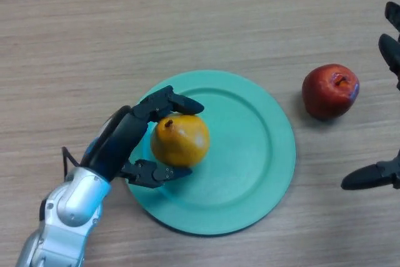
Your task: Pick up the yellow pear and place it on the plate
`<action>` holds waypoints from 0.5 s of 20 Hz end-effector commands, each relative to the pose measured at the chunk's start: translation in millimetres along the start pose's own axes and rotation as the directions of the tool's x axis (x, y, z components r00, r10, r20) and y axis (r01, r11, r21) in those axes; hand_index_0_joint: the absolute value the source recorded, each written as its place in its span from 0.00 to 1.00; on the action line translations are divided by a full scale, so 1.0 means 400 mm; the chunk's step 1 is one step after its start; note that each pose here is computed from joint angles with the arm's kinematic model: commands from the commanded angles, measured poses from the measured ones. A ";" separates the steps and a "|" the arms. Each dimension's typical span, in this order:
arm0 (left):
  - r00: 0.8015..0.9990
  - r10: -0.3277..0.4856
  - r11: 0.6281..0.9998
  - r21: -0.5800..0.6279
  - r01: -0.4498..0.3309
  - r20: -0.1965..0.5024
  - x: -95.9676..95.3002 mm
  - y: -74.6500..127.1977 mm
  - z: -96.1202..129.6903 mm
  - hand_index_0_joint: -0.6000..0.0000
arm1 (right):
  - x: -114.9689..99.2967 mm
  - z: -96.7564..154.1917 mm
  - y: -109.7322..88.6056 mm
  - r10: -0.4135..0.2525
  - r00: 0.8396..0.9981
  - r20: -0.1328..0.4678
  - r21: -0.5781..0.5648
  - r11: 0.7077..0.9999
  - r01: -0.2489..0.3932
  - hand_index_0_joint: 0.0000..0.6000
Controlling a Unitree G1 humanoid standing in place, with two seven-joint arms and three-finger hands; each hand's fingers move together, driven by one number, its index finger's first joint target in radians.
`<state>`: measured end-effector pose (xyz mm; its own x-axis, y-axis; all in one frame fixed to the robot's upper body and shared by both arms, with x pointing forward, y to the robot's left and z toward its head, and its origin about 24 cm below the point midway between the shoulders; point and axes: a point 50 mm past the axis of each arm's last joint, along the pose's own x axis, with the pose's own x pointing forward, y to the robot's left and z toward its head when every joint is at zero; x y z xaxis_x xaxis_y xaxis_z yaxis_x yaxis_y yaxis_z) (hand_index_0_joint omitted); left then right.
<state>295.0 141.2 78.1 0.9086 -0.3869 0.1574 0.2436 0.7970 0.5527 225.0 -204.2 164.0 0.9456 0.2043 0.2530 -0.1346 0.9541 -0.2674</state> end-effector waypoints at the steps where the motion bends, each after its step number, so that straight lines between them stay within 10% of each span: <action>1: 0.985 0.124 0.992 0.016 -0.126 0.119 0.030 0.053 0.059 0.00 | -0.015 0.079 -0.039 -0.049 0.982 0.185 -0.060 0.996 0.061 0.00; 6: 0.991 0.120 0.992 -0.031 -0.118 0.056 0.038 0.039 0.056 0.00 | -0.018 0.084 -0.044 -0.066 0.977 0.201 -0.055 0.995 0.079 0.00; 10: 0.992 0.117 0.993 -0.008 -0.117 0.043 0.037 0.034 0.052 0.67 | -0.018 0.081 -0.044 -0.070 0.978 0.197 -0.058 0.995 0.083 0.00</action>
<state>301.3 133.7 70.9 0.9412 -0.3315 0.0659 0.2514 0.8169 0.5192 223.2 -207.3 165.9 0.9447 0.1952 0.2635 -0.1276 0.9590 -0.2530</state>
